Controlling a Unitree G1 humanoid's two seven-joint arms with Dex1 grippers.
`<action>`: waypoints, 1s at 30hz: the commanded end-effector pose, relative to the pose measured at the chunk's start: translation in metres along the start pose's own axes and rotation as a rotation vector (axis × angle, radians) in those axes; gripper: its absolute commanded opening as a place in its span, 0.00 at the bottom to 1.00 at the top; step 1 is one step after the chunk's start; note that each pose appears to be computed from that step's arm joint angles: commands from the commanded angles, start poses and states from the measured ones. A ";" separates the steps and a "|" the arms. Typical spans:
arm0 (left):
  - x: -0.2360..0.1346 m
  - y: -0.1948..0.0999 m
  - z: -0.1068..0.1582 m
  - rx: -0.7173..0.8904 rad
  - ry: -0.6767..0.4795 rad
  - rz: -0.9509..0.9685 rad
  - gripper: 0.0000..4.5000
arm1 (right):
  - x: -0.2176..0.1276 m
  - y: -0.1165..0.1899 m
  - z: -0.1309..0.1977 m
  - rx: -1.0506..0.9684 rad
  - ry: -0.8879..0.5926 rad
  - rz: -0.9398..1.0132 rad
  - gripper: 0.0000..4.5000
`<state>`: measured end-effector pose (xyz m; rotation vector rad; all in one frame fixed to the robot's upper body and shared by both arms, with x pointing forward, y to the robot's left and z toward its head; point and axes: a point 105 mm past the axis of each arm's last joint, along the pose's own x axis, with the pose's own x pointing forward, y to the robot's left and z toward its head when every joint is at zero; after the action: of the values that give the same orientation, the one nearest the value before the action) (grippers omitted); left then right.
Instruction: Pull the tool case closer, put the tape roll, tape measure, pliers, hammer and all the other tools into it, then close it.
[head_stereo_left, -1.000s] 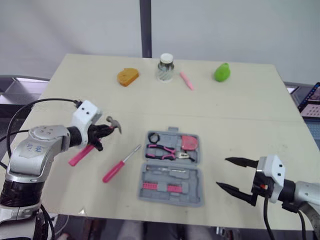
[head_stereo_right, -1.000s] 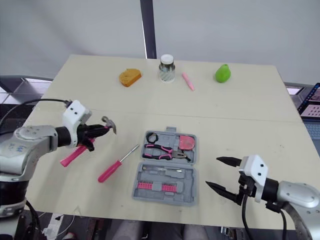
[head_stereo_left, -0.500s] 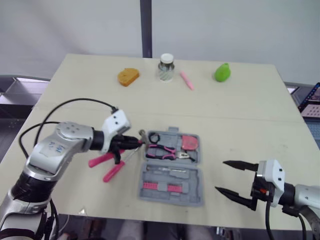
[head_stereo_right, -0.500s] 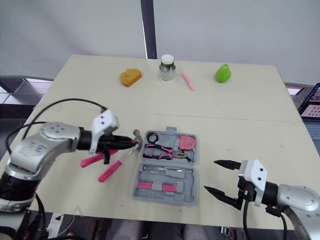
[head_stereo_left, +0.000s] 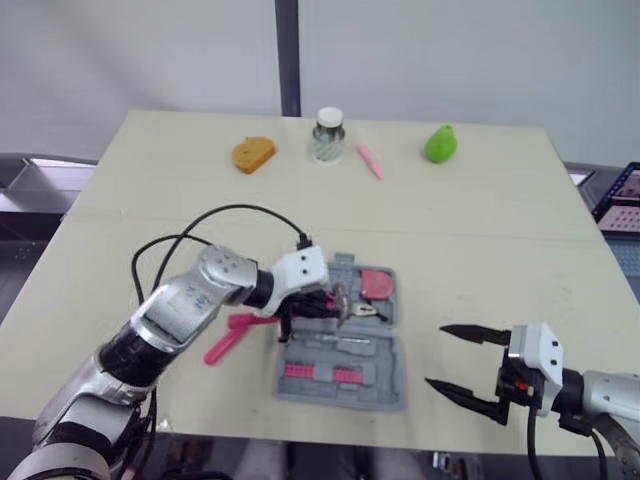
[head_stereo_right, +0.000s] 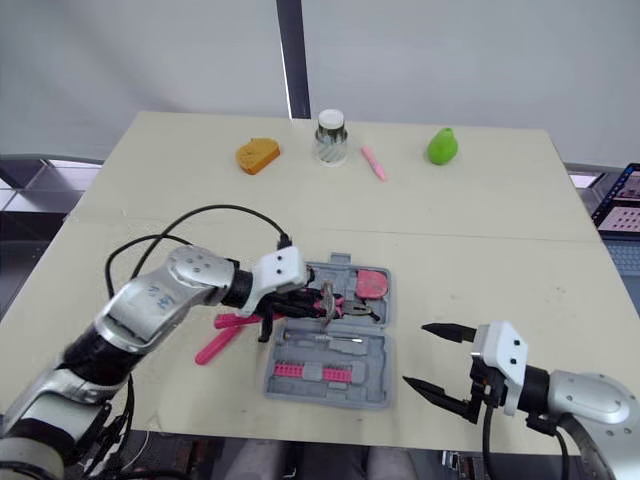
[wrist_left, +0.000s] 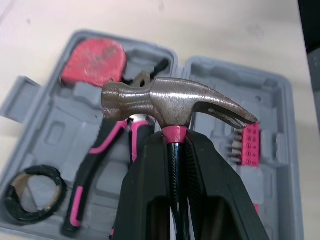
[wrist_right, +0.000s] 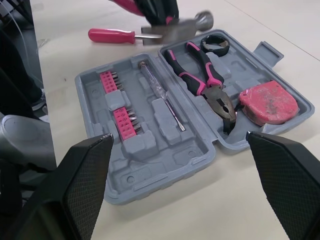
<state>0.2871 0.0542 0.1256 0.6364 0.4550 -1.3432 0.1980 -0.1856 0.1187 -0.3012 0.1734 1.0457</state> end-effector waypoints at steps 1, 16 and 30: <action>0.010 -0.004 0.016 0.085 0.005 -0.018 0.01 | 0.002 0.000 0.005 -0.028 -0.021 0.013 1.00; 0.051 -0.023 0.037 0.196 0.062 -0.067 0.01 | -0.014 0.000 -0.002 -0.035 0.023 -0.013 1.00; 0.071 -0.043 0.041 0.291 0.096 -0.117 0.01 | -0.042 0.011 -0.020 -0.007 0.112 -0.041 1.00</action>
<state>0.2586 -0.0216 0.0919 0.8971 0.4582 -1.4926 0.1678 -0.2195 0.1026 -0.3399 0.2883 0.9937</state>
